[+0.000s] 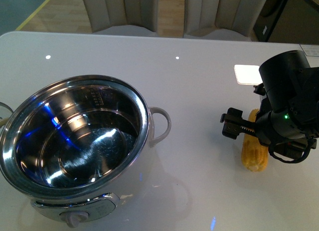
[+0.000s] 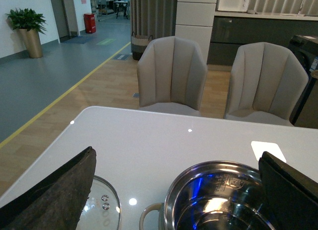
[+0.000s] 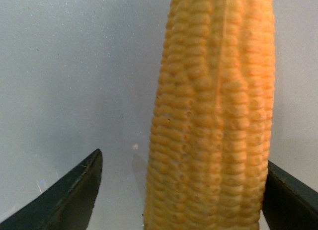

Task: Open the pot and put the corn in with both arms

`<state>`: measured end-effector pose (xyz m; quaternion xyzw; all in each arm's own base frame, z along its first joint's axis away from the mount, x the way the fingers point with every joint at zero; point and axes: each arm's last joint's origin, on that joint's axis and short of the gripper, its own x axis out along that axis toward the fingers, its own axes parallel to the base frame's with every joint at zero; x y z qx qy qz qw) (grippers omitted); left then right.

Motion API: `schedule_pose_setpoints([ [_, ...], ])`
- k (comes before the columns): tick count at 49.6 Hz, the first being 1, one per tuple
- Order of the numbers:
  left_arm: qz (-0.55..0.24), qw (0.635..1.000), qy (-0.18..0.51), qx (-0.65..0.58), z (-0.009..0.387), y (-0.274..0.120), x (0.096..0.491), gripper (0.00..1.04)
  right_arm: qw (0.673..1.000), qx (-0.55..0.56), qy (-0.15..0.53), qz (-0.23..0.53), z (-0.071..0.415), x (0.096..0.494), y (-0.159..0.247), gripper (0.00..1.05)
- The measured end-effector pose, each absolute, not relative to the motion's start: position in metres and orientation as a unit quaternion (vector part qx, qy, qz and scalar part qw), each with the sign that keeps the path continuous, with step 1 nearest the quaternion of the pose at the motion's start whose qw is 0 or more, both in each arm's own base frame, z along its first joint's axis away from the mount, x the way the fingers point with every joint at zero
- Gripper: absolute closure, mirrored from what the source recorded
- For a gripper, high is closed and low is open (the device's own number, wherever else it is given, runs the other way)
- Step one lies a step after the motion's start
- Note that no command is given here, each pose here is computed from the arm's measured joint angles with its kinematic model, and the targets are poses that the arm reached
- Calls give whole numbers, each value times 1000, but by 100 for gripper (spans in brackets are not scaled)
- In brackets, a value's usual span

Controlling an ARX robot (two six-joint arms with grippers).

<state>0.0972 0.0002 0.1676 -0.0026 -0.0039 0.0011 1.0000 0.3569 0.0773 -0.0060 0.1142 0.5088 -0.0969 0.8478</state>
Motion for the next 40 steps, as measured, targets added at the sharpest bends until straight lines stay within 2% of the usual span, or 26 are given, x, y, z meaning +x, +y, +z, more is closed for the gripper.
schedule_pose_setpoints([
  [3, 1, 1000, -4, -3, 168, 0, 97, 7, 847, 113, 511, -96, -7, 356, 78, 29],
  [11, 1, 1000, -4, -3, 168, 0, 97, 7, 845, 114, 515, -90, -8, 349, 76, 59],
  [17, 1, 1000, -4, -3, 168, 0, 97, 7, 852, 112, 507, -71, 4, 340, 69, 72],
  [26, 1, 1000, -4, -3, 168, 0, 97, 7, 877, 141, 460, -15, 54, 330, 68, 80],
  [40, 1, 1000, -4, -3, 168, 0, 97, 7, 899, 162, 396, 88, 114, 316, 100, 82],
])
